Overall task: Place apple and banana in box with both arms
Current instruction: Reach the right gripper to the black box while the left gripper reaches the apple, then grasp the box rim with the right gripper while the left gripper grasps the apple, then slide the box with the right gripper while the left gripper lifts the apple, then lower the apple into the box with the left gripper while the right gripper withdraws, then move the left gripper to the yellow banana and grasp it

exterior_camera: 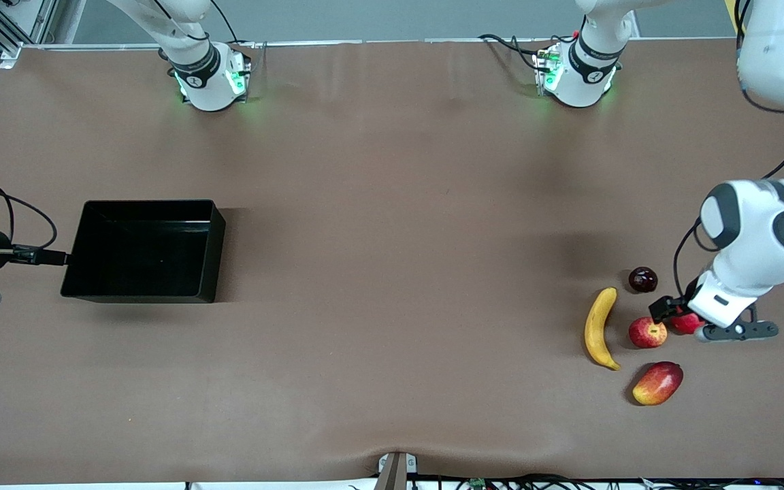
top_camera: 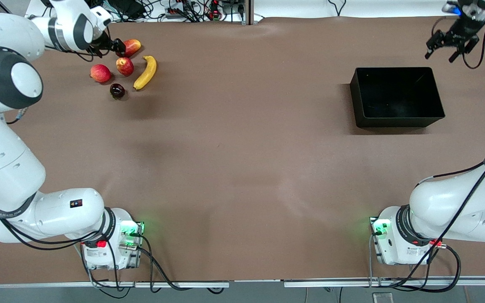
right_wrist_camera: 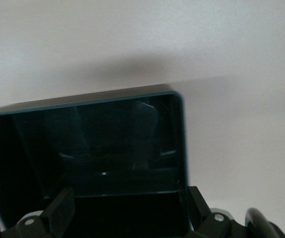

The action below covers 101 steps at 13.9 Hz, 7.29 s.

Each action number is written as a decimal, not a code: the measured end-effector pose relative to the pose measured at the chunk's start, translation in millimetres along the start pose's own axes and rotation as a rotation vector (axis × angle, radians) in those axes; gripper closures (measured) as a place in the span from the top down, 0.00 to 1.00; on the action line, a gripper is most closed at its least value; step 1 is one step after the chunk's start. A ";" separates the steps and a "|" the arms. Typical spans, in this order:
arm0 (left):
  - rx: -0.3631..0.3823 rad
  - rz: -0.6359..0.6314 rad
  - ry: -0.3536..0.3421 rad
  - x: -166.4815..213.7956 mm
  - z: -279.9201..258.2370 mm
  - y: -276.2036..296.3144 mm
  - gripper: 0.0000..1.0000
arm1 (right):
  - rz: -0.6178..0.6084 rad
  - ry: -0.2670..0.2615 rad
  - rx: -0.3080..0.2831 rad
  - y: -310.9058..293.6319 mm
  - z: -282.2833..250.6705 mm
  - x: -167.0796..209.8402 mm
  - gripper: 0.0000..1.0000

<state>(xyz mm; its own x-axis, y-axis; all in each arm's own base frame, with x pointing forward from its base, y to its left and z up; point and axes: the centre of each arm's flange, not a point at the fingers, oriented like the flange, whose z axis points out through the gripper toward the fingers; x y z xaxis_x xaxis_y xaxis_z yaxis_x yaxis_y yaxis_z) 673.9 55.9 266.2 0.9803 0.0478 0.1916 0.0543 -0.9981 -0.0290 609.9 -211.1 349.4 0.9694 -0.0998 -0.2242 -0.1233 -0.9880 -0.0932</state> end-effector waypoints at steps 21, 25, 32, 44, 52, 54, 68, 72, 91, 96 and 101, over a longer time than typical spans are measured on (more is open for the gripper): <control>-0.026 -0.121 -0.090 13.3 -10.6 60.7 0.67 | -0.100 -0.101 0.063 34.8 62.6 -9.6 0.06; 0.007 -0.071 -0.142 8.4 -110.5 87.7 0.67 | -0.086 -0.138 0.191 -32.1 9.5 1.6 0.06; 0.051 -0.027 -0.174 -27.3 -233.0 146.1 0.67 | -0.001 -0.209 0.256 -229.9 6.3 6.3 0.06; 0.038 -0.305 -0.254 -105.1 -196.8 332.1 0.67 | -0.125 -0.092 0.150 -549.3 119.2 -62.6 0.06; 0.069 -0.349 -0.274 -159.8 -104.0 420.4 0.67 | -0.060 -0.015 0.153 -598.5 177.3 -72.5 0.30; 0.104 -0.352 -0.260 -168.4 -69.9 421.5 0.67 | -0.060 0.017 0.168 -598.6 155.8 -64.4 0.52; 0.093 -0.356 -0.285 -185.0 -3.2 438.0 0.89 | 0.139 0.029 0.136 -332.3 -151.0 -1.4 1.00; 0.105 -0.379 -0.198 -137.0 -71.8 420.0 1.00 | 0.146 0.155 -0.060 -275.6 -226.4 -43.6 1.00; 0.045 0.200 -0.177 -7.6 42.1 147.0 0.80 | -0.005 0.132 -0.058 -197.2 -249.9 -153.1 1.00; 0.087 0.235 -0.158 -8.2 58.1 133.7 0.64 | -0.009 0.131 -0.053 -199.2 -249.2 -152.9 1.00; 0.086 0.236 -0.155 -7.8 57.0 134.7 0.34 | -0.018 0.128 -0.014 -204.2 -248.1 -152.9 1.00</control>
<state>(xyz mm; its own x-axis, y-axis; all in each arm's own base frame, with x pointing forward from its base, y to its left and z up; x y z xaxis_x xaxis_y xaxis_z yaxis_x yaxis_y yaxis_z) 684.4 -76.7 204.9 0.9847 -0.1733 0.0181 -0.1692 -0.9757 -0.1391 539.5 -23.4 643.4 0.9907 -0.0954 -0.0973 -0.1036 -0.9912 -0.0828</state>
